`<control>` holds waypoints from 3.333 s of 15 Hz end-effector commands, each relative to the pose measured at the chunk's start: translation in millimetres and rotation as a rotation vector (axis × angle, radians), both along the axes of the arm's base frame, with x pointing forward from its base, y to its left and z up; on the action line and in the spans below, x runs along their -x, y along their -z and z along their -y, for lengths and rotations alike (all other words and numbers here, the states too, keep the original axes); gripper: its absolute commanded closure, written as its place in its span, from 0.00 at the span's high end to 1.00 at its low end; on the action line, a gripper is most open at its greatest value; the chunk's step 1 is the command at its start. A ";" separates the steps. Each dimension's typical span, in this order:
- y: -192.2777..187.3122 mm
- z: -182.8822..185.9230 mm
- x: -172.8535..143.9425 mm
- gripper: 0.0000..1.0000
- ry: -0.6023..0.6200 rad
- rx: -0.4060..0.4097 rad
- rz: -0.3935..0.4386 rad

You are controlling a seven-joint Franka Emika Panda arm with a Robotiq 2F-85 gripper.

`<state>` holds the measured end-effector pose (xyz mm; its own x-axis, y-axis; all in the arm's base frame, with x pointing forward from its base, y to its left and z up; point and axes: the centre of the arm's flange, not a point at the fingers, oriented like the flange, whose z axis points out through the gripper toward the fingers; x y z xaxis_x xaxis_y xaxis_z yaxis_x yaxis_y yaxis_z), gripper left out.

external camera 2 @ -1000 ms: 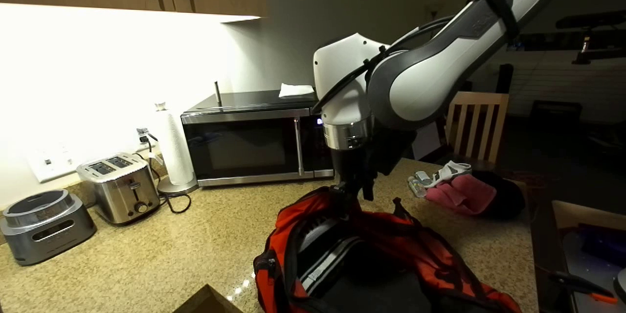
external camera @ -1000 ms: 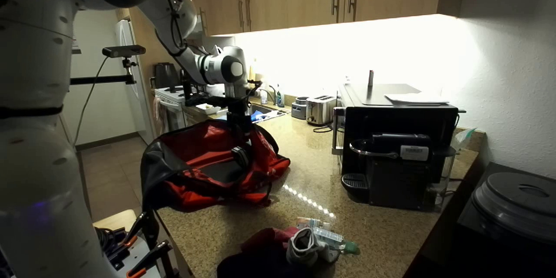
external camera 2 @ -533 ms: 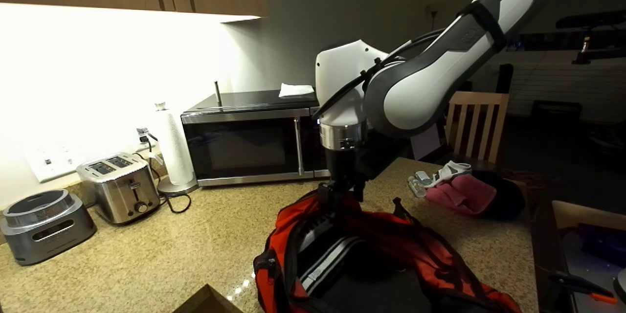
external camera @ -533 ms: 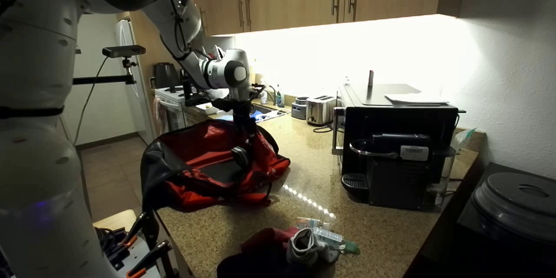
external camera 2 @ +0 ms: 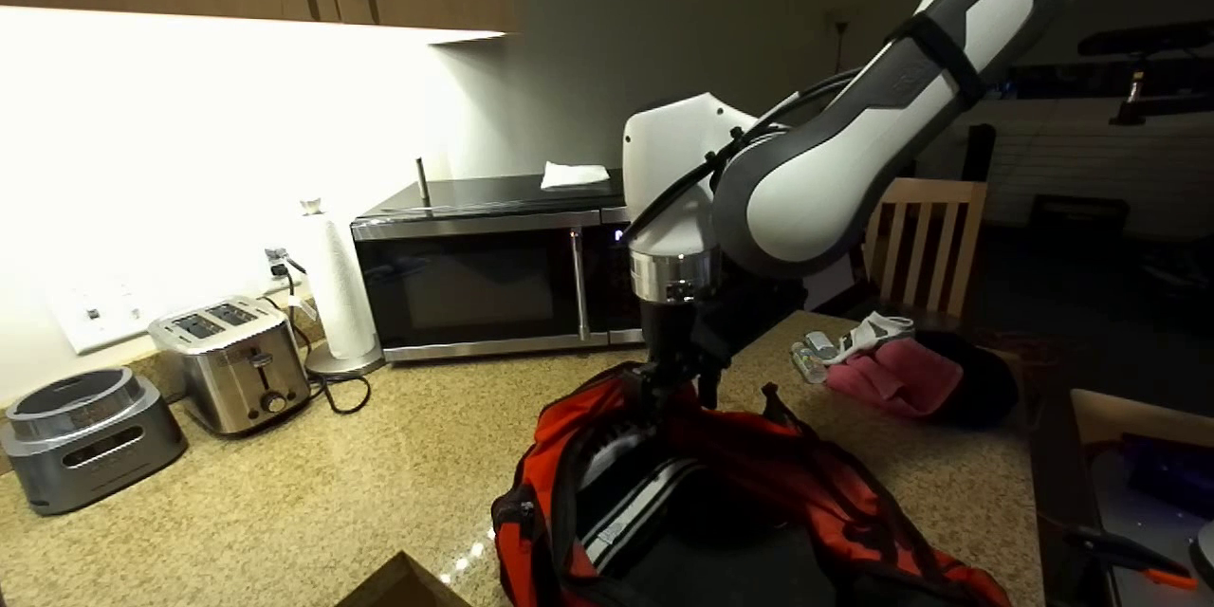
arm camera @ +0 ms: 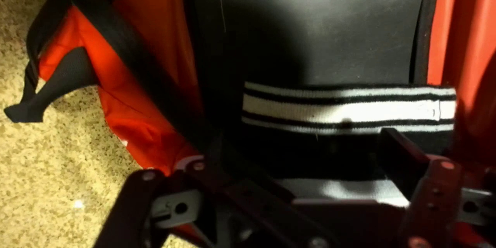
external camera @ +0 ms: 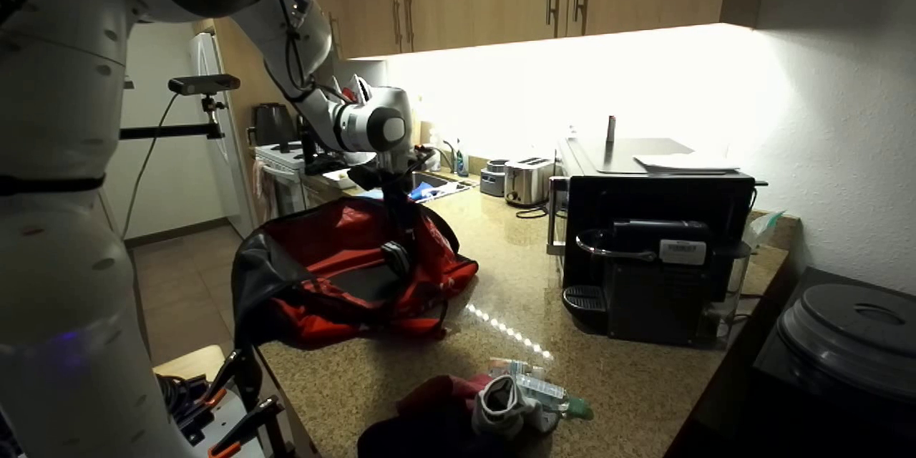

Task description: Take the white and black head sock out of the red bag and place it on the right side of the counter

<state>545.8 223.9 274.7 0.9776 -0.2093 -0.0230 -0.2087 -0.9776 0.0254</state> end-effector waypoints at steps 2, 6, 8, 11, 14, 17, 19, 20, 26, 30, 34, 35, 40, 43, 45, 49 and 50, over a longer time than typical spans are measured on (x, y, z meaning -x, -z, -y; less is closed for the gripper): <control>9.5 -2.8 23.7 1.00 0.033 -0.028 -0.019; 14.9 -4.1 20.2 1.00 0.028 -0.027 -0.012; 16.3 -4.5 16.1 1.00 0.025 -0.026 0.001; 22.8 -3.7 9.1 1.00 0.029 -0.036 0.014; 35.8 -5.0 3.4 1.00 0.032 -0.043 0.013; 52.6 -5.8 0.5 1.00 0.040 -0.051 0.007; 62.1 -5.9 -1.7 1.00 0.046 -0.055 0.008; 65.5 -6.0 -3.1 1.00 0.048 -0.056 0.012; 48.4 -8.3 -17.0 1.00 0.040 -0.048 0.108; 38.8 -10.5 -25.6 0.60 0.036 -0.059 0.134; 33.9 -9.9 -27.7 0.50 0.023 -0.068 0.130; 33.3 -10.1 -27.7 0.77 0.017 -0.068 0.130; 34.3 -8.9 -27.5 0.95 -0.003 -0.054 0.110; 41.3 -8.3 -27.6 1.00 -0.010 -0.036 0.078; 55.4 -5.6 -25.2 1.00 -0.023 -0.027 0.052; 72.0 -3.0 -25.7 0.74 -0.026 -0.005 0.036; 73.8 -2.9 -26.1 0.67 -0.028 -0.002 0.037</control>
<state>568.6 229.3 210.5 0.9770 -0.2125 0.0164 -0.2124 -0.9772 -0.0072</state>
